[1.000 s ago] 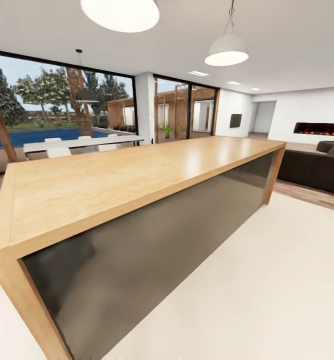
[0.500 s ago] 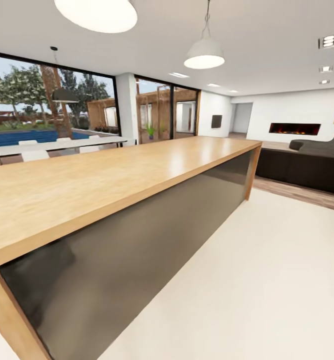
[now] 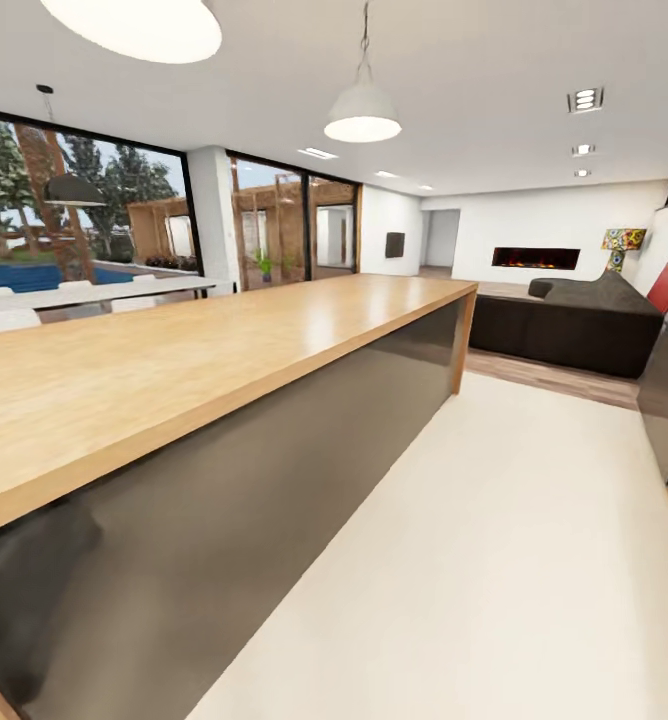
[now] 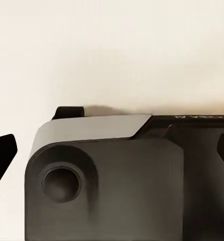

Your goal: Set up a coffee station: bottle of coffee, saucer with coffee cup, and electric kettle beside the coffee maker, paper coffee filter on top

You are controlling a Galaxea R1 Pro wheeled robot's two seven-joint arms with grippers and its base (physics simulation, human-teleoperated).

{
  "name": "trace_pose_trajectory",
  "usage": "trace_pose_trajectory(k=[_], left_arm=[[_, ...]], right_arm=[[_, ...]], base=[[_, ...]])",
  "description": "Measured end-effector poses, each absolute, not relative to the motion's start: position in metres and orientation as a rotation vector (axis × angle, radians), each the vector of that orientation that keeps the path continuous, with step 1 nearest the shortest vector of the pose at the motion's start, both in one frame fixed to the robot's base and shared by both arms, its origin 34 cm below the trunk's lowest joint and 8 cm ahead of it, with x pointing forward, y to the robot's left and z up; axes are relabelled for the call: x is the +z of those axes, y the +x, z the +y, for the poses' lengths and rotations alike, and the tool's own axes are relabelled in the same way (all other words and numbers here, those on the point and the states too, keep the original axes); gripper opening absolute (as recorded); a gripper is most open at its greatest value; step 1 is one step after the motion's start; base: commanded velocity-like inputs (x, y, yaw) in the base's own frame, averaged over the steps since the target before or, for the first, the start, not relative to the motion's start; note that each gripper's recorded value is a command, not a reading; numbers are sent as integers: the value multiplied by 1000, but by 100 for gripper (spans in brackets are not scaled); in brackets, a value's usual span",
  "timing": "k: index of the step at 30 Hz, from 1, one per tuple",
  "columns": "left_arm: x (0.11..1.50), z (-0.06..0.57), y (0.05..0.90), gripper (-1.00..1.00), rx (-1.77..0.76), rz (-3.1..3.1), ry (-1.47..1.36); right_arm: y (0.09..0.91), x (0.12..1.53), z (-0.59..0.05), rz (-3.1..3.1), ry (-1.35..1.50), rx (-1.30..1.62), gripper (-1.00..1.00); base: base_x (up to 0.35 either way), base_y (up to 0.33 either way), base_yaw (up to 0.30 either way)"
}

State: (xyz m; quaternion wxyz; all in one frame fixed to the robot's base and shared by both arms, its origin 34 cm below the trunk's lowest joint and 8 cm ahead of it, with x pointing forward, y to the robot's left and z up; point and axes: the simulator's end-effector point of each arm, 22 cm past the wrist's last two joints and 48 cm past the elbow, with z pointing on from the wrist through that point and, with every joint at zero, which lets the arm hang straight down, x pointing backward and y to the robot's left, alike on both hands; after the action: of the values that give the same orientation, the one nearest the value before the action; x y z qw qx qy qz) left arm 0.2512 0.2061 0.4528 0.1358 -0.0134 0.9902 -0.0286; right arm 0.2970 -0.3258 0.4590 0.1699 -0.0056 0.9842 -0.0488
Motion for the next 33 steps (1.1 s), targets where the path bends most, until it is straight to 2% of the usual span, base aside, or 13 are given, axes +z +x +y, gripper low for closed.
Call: trace_pose_trajectory(k=[33], left_arm=[[455, 206, 257, 100, -82, 2852, -38]], right_arm=[[303, 462, -326, 2780, -17, -137, 100]], base=[[0, 0, -242]])
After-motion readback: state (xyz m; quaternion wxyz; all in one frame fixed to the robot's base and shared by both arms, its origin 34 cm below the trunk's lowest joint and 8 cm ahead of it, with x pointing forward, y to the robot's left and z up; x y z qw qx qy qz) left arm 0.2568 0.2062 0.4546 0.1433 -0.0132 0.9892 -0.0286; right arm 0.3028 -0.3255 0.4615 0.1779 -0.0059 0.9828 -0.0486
